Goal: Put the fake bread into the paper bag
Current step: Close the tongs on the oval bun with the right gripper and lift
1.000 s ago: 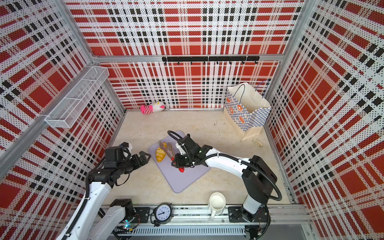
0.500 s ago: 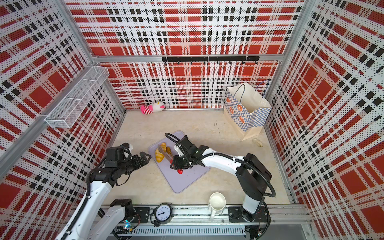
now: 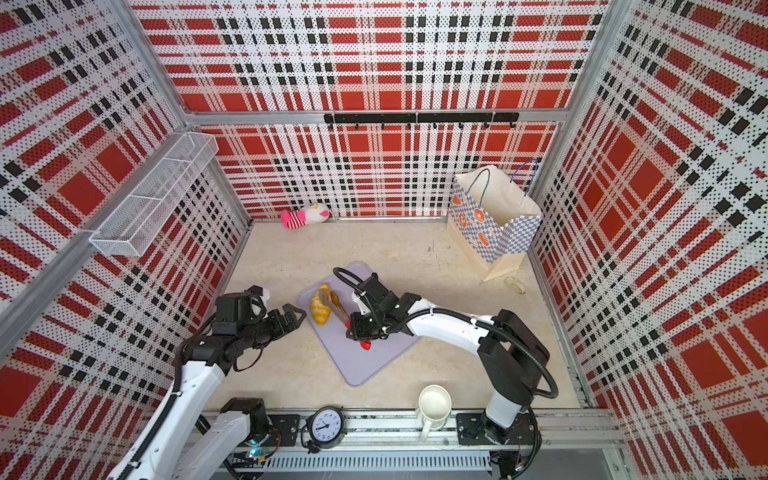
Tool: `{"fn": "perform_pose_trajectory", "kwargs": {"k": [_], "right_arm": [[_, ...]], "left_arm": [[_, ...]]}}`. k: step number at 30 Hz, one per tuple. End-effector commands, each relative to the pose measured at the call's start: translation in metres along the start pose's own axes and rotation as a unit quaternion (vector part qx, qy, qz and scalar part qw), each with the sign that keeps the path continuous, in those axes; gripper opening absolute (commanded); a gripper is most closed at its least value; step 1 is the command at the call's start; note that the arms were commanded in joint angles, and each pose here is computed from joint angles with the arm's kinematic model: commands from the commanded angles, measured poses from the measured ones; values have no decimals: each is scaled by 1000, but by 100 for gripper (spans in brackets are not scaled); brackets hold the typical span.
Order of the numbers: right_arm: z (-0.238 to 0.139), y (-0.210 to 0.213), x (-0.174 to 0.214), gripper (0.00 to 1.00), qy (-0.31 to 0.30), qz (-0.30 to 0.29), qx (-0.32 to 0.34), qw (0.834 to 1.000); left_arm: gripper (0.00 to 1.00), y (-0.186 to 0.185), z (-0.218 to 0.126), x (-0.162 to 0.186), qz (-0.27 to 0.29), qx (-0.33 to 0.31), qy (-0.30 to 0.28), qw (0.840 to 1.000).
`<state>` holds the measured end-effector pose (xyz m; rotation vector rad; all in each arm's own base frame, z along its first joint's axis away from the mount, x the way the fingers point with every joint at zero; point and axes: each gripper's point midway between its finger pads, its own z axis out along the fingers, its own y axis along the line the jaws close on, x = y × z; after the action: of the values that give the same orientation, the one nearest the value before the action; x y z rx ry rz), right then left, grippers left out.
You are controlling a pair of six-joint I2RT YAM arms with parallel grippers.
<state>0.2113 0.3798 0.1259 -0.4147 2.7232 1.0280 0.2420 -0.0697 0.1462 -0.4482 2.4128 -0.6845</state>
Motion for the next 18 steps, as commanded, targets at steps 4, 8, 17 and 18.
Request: {"fn": "perform_pose_trajectory", "kwargs": {"k": [4, 8, 17, 18], "right_arm": [[-53, 9, -23, 14, -108, -25, -8, 994], [-81, -1, -26, 13, -152, -23, -2, 988], [-154, -7, -42, 12, -273, -83, 43, 958], [-163, -7, -44, 12, -287, -90, 49, 953]], "left_arm": [[98, -32, -6, -10, 4, 66, -26, 997], [98, -58, -8, -15, 9, 123, -45, 991], [99, -133, -28, -25, 45, 296, -140, 944], [99, -140, -30, -25, 52, 307, -146, 939]]}}
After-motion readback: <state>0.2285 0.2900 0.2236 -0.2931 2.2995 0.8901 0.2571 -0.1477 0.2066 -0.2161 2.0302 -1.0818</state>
